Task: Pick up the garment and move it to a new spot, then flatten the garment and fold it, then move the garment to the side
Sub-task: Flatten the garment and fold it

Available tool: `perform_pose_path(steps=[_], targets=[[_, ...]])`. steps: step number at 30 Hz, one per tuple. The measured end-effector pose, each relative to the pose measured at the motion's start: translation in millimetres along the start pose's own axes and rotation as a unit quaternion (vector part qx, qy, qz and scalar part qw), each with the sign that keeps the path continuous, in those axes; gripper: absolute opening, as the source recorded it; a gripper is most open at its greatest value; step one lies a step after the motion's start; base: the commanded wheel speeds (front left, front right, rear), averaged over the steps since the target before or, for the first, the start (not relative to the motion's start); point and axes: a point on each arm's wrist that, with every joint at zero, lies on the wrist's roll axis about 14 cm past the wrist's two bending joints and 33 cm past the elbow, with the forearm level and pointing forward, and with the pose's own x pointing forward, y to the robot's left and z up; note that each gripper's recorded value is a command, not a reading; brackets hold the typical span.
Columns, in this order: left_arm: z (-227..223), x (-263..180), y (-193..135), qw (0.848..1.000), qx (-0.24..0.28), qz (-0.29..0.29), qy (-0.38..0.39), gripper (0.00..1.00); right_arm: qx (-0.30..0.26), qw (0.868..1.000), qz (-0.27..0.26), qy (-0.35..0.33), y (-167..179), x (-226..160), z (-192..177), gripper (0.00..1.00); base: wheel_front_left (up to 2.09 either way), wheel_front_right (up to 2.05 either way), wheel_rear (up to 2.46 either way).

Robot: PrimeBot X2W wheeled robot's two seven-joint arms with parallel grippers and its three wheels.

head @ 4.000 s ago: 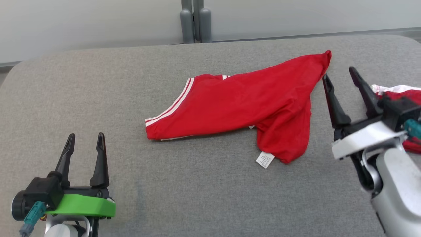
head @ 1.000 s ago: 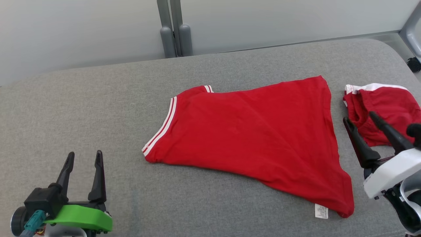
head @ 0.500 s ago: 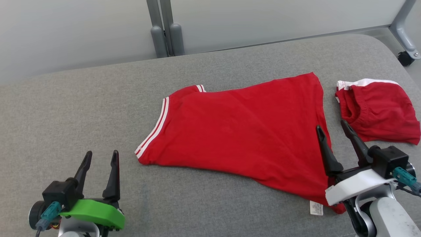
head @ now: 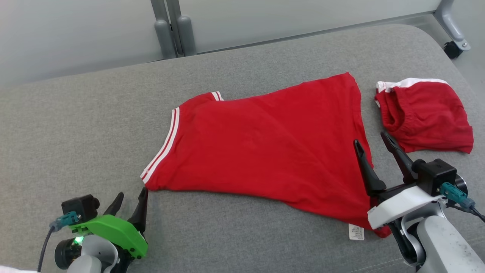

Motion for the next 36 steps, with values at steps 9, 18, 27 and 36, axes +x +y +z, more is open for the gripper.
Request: perform_pose_path(steps=[9,18,27,36], targets=[[-14.1,28.9,-15.9,0.997,-0.043,-0.026,0.051,1.00,-0.004,1.000,-0.009,0.016,-9.1,-0.4,-10.1,1.00,0.00,0.00,0.00],[6.6,29.1,-23.4,0.997,-0.041,-0.053,0.023,0.00,-0.003,1.000,-0.007,0.016,-7.3,-0.4,-10.6,1.00,0.00,0.00,0.00],[69.2,29.7,-118.3,0.976,-0.089,-0.194,-0.048,0.00,-0.003,1.000,-0.009,0.013,-8.6,-2.5,-8.9,1.00,0.00,0.00,0.00],[70.2,66.6,-199.4,0.960,-0.058,-0.273,0.003,0.00,0.003,1.000,-0.020,0.021,-12.1,4.7,-15.7,1.00,0.00,0.00,0.00]])
